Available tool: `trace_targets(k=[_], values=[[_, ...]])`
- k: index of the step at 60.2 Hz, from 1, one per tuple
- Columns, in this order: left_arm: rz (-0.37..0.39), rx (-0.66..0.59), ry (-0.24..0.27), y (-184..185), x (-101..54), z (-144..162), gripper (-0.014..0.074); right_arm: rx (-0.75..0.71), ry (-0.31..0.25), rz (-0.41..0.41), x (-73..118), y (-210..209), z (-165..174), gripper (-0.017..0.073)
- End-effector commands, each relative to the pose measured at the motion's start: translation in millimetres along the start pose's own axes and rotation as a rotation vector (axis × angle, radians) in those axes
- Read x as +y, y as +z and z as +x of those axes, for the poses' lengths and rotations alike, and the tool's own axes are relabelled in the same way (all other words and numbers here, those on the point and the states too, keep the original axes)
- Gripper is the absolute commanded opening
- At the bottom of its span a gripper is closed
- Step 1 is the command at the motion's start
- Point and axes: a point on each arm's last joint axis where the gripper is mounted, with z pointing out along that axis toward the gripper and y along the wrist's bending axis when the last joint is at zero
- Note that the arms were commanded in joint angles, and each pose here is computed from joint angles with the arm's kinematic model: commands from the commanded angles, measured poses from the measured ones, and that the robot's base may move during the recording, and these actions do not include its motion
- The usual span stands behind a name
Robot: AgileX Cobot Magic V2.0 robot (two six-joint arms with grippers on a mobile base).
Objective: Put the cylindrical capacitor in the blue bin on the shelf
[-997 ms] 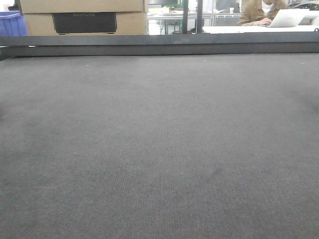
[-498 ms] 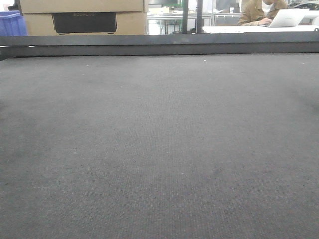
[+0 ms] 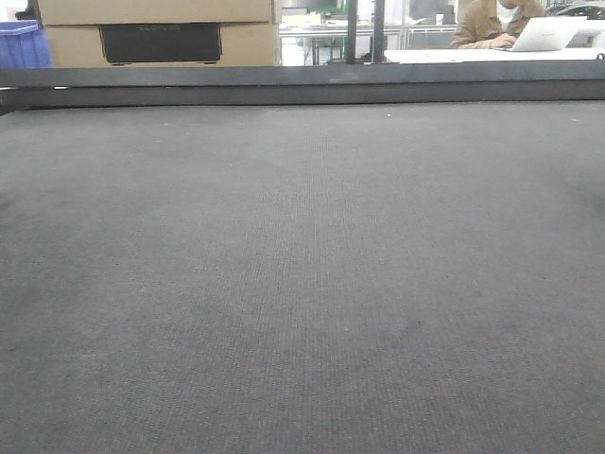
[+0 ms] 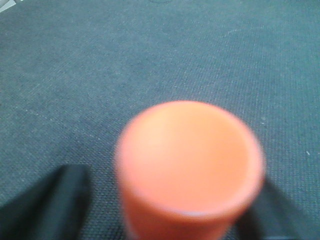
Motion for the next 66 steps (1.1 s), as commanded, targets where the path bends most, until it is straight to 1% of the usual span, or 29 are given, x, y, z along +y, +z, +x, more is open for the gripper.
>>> trace_targets(k=[1,4,5,7,8,13,16,20,24,29,32,42,52,59,66], values=[[-0.001,-0.034,-0.008,0.5,0.0,-5.0,0.0185,-0.004,-0.004,0.001,-0.3,-2.3,-1.4,-0.0162],[-0.001,-0.032,-0.011,0.5,0.0,-4.8,0.0072,0.007,-0.004,0.0,-0.2,-2.3,-0.4,-0.0162],[0.0,-0.028,-0.011,0.0,-0.1,-5.1,0.0015,0.01,-0.004,0.0,-0.2,-2.3,-0.2,-0.0162],[0.003,-0.021,-0.011,-1.2,-1.0,-5.9,-0.0059,0.012,-0.004,0.0,-0.2,-2.3,0.0,-0.0162],[0.005,-0.014,-0.012,-2.7,-1.3,-7.1,-0.0113,0.012,-0.004,0.0,-0.2,-2.3,0.0,-0.0162],[0.023,0.024,-0.004,-10.9,-4.4,-13.1,-0.0108,0.012,-0.004,0.0,-0.2,-2.3,0.0,-0.0162],[0.041,0.034,0.013,-17.5,-7.6,-19.0,-0.0108,0.012,-0.004,0.0,-0.2,-2.3,0.0,-0.0162],[0.071,0.03,0.045,-31.8,-12.3,-33.0,-0.0108,0.012,-0.004,0.0,-0.2,-2.3,0.0,-0.0162],[0.105,0.026,0.095,-48.0,-18.5,-46.3,-0.0108,0.021,-0.004,-0.003,0.3,-2.3,0.9,-0.0162],[0.143,0.005,0.152,-75.3,-26.1,-66.2,-0.0108,0.067,-0.004,-0.007,0.6,-2.5,4.0,-0.0162],[0.158,-0.01,0.169,-91.5,-29.4,-76.6,-0.0108,0.115,-0.004,-0.011,1.0,-2.9,8.4,-0.0162],[0.211,-0.032,0.187,-148.7,-38.8,-101.3,-0.0108,0.26,-0.004,-0.023,2.0,-5.4,21.3,-0.0162],[0.264,0.028,0.217,-198.2,-44.2,-105.6,-0.0108,0.313,-0.008,-0.055,8.1,-6.9,25.9,-0.0162],[0.28,0.076,0.232,-228.8,-40.3,-104.7,-0.0108,0.324,-0.015,-0.108,18.7,-11.0,25.3,-0.0162],[0.284,0.077,0.234,-260.2,-32.1,-105.8,-0.0108,0.35,-0.021,-0.149,25.5,-21.1,25.6,-0.0162]])
